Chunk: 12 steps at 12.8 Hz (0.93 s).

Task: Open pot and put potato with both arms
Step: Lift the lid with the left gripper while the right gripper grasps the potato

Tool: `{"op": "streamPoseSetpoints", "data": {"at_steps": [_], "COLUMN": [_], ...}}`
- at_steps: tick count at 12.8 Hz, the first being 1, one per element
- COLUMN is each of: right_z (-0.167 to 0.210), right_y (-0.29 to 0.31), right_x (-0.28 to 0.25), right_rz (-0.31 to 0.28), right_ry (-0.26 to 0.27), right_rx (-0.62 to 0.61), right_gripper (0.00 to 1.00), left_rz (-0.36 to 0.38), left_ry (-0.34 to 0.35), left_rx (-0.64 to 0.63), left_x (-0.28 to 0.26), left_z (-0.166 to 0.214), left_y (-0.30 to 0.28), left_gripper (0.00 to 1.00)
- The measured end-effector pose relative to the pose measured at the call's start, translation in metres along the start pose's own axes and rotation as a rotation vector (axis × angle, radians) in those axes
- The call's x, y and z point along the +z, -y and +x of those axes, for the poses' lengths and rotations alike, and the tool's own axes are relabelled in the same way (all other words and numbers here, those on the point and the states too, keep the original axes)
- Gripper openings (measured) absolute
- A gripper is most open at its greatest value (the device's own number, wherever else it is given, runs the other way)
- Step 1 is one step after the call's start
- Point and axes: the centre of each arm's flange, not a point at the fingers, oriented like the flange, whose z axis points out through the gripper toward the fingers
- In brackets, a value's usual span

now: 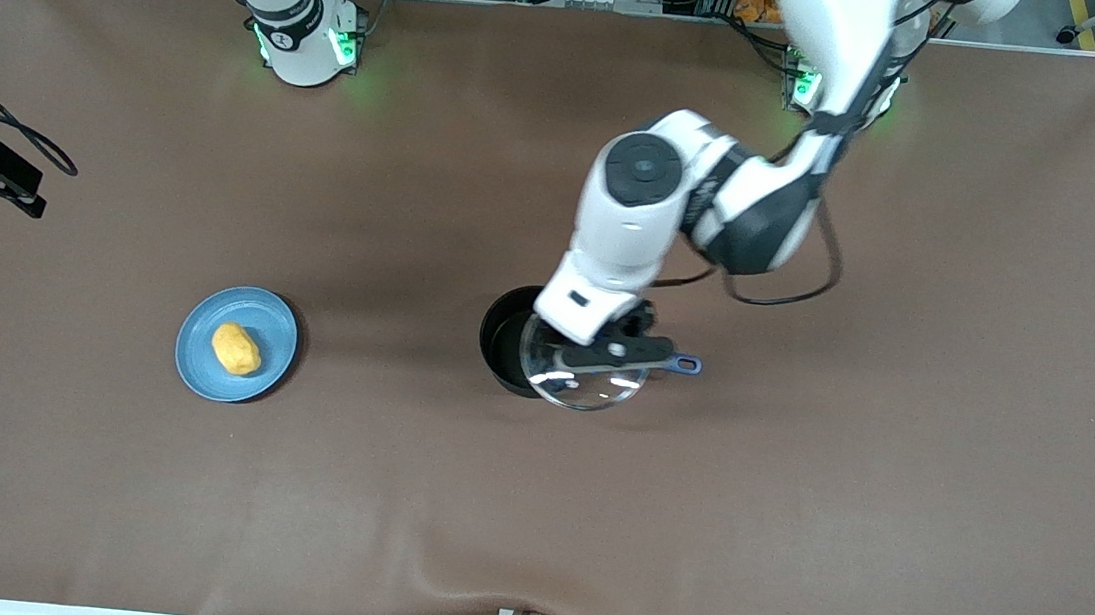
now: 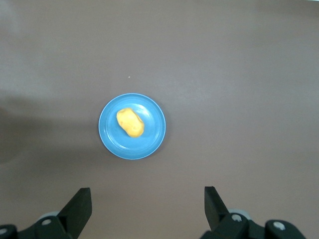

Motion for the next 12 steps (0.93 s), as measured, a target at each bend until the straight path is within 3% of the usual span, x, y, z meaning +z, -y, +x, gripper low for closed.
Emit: {"op": "streamPoseSetpoints", "data": {"at_steps": [3,8,12], "right_z": [0.017,0.046,0.065], "right_y": [0.03,0.073,0.077], "right_x": [0.047,0.163,0.25], "right_rz": [0.016,0.042,0.062], "right_ry": [0.084,0.248,0.245], "right_rx": [-0.06,-0.171,-0.247], "right_gripper": [1.0,1.0,1.0], "left_rz": [0.021,0.062,0.061], "left_ry": [0.014,0.097,0.115], "left_rx": [0.1,0.251,0.284], "left_x": [-0.024,-0.008,0.033], "left_z": [0.038,0.093,0.099], "left_y": [0.073,0.24,0.321], "left_gripper": [0.6,0.6,0.6]}}
